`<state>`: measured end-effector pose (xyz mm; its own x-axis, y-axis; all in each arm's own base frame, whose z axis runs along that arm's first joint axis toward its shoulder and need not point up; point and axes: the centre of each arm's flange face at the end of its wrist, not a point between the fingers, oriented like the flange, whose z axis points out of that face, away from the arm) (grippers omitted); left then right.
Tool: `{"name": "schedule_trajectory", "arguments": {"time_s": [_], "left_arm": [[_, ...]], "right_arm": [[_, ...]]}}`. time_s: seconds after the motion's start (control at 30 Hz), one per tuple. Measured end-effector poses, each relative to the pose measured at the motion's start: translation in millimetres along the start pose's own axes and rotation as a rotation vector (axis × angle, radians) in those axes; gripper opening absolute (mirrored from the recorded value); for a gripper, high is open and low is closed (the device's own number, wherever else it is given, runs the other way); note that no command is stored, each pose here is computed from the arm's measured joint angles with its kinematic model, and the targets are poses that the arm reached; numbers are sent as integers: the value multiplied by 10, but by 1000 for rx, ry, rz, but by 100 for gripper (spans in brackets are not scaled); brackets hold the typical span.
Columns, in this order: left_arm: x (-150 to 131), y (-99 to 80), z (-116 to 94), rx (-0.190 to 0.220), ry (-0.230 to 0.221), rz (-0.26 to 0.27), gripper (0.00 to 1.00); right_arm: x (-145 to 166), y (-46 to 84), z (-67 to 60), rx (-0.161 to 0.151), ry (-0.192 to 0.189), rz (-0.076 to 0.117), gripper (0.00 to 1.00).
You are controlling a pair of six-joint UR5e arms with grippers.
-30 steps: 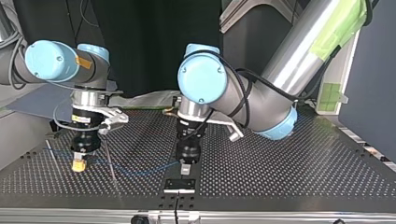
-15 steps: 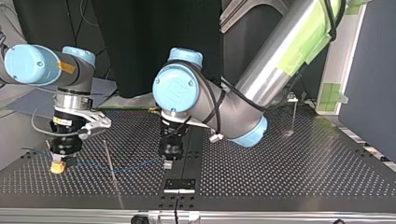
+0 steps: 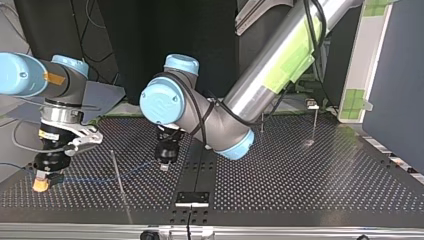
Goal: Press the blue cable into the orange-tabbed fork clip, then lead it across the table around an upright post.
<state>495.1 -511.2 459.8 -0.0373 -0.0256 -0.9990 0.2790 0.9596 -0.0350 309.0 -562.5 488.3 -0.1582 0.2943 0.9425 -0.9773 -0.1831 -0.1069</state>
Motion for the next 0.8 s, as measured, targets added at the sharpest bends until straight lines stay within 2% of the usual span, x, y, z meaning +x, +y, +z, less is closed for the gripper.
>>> {"name": "schedule_trajectory", "arguments": {"time_s": [0.17, 0.3, 0.6, 0.8], "left_arm": [[124, -174, 87, 21, 8, -5, 0], [207, -273, 163, 31, 9, -11, 0], [-3, -330, 293, 34, -62, -46, 0], [6, -404, 384, 40, -71, -51, 0]], "right_arm": [[-14, 90, 52, -3, 1, -5, 0], [-128, 165, 102, -9, -13, -10, 0], [-227, 340, 208, -24, -20, -5, 0], [-241, 512, 259, -47, -20, -4, 0]]}}
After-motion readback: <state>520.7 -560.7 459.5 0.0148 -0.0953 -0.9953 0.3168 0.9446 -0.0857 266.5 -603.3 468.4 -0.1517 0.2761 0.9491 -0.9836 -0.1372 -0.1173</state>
